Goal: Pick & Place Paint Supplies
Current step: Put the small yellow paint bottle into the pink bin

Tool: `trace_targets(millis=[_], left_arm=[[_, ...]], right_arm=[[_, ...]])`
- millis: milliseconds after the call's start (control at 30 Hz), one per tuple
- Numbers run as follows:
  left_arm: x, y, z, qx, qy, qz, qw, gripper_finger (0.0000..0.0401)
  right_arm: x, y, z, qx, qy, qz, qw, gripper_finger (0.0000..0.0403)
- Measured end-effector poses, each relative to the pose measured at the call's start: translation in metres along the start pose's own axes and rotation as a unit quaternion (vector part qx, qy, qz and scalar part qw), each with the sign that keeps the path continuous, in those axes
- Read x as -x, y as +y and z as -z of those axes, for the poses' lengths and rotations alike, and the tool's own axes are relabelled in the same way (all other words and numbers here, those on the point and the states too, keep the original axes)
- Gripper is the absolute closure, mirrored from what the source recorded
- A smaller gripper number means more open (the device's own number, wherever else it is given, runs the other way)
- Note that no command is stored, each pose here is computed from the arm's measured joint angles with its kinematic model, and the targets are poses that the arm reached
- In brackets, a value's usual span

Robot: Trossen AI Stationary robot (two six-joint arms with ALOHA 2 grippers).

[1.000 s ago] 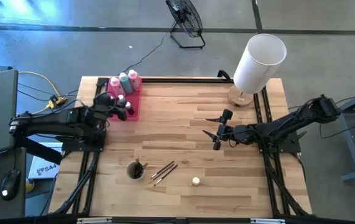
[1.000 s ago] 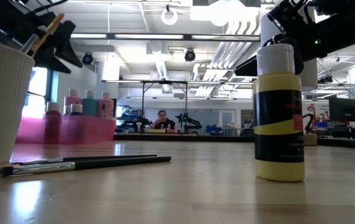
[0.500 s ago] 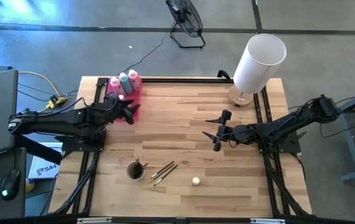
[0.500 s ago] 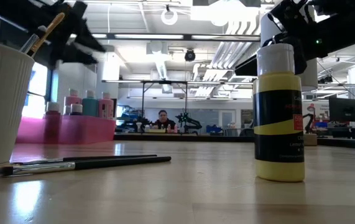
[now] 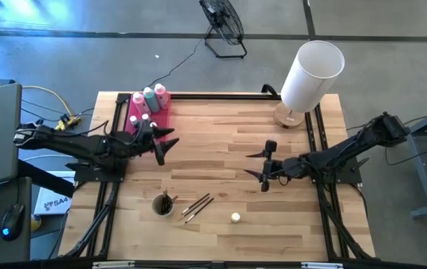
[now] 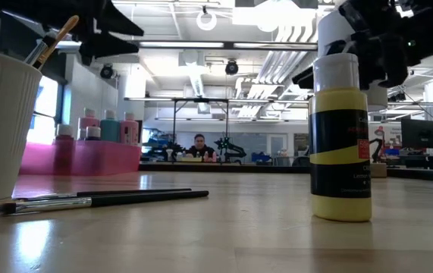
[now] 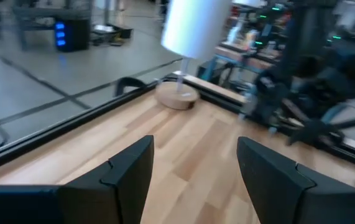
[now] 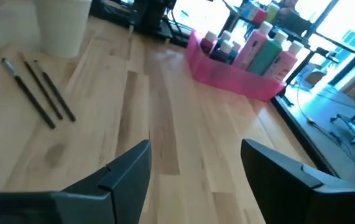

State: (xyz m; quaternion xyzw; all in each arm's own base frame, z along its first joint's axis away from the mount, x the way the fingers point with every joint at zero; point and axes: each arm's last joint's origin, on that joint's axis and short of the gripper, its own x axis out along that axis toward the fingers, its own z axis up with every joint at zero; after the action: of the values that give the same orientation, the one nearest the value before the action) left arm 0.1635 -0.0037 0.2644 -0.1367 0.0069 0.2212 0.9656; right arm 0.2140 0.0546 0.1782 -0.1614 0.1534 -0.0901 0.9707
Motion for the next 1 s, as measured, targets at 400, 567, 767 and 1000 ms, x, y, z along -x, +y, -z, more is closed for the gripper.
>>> trace_targets(millis=[400,567,767,1000], left_arm=[[0.009,-0.014,0.006,-0.061,0.014,0.044,0.997,0.027],[0.009,-0.014,0.01,-0.073,0.034,0.05,0.996,0.0301],[0.009,-0.013,0.011,-0.086,0.036,0.047,0.994,0.0306],[0.01,-0.012,0.007,-0.146,0.016,0.021,0.989,0.0306]], right_arm=[[0.001,0.0,0.007,-0.051,0.035,0.032,0.998,0.0281],[-0.003,-0.009,0.007,-0.069,0.031,0.052,0.996,0.0334],[-0.007,-0.018,0.004,-0.07,0.015,0.075,0.995,0.037],[-0.011,-0.024,0.01,-0.154,0.029,0.05,0.986,0.0398]])
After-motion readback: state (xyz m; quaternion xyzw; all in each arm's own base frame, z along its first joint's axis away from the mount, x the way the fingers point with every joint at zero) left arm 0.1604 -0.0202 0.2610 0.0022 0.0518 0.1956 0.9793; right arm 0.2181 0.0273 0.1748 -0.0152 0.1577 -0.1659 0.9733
